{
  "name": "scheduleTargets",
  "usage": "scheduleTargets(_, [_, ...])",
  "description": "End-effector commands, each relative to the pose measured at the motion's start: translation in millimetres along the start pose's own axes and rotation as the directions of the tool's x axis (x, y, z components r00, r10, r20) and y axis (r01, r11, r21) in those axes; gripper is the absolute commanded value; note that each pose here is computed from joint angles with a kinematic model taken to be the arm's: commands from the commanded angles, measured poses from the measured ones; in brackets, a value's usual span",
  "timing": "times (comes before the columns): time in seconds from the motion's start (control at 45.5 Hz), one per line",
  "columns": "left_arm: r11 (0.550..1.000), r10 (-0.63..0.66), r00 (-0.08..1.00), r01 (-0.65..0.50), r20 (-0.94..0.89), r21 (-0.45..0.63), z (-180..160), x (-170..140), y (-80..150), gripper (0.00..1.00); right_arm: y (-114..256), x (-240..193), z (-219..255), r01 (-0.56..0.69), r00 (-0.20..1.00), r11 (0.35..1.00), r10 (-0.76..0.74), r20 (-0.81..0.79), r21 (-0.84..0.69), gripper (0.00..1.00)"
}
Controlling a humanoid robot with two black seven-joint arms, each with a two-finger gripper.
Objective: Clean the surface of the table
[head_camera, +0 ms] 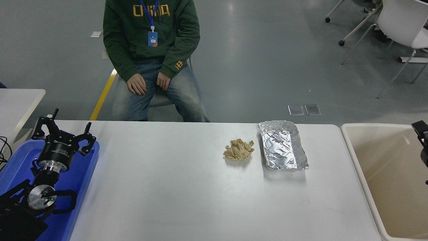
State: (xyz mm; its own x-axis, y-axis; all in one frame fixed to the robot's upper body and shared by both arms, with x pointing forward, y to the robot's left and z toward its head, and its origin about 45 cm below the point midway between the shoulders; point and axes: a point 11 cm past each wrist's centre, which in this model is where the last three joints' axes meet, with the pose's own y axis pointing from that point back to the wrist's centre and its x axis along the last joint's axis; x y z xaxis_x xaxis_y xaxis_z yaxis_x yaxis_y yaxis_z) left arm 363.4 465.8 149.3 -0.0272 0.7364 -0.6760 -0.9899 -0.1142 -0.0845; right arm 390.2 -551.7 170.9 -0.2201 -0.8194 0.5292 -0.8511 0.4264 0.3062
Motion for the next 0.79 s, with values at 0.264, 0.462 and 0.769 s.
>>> scheduleTargets(0.264, [1.000, 0.001, 1.000, -0.001, -0.001, 0.000, 0, 0, 0, 1.00, 33, -59, -74, 0.173, 0.778, 0.935, -0.322, 0.540, 0.308, 1.00])
scheduleTargets(0.462, [1.000, 0.001, 1.000, -0.001, -0.001, 0.000, 0, 0, 0, 1.00, 44, -112, -79, 0.184, 0.658, 0.911, -0.394, 0.642, 0.370, 1.00])
scheduleTargets(0.769, [1.000, 0.000, 1.000, 0.000, 0.000, 0.001, 0, 0, 0, 1.00, 56, -159, -80, 0.197, 0.603, 0.878, -0.460, 0.652, 0.436, 1.00])
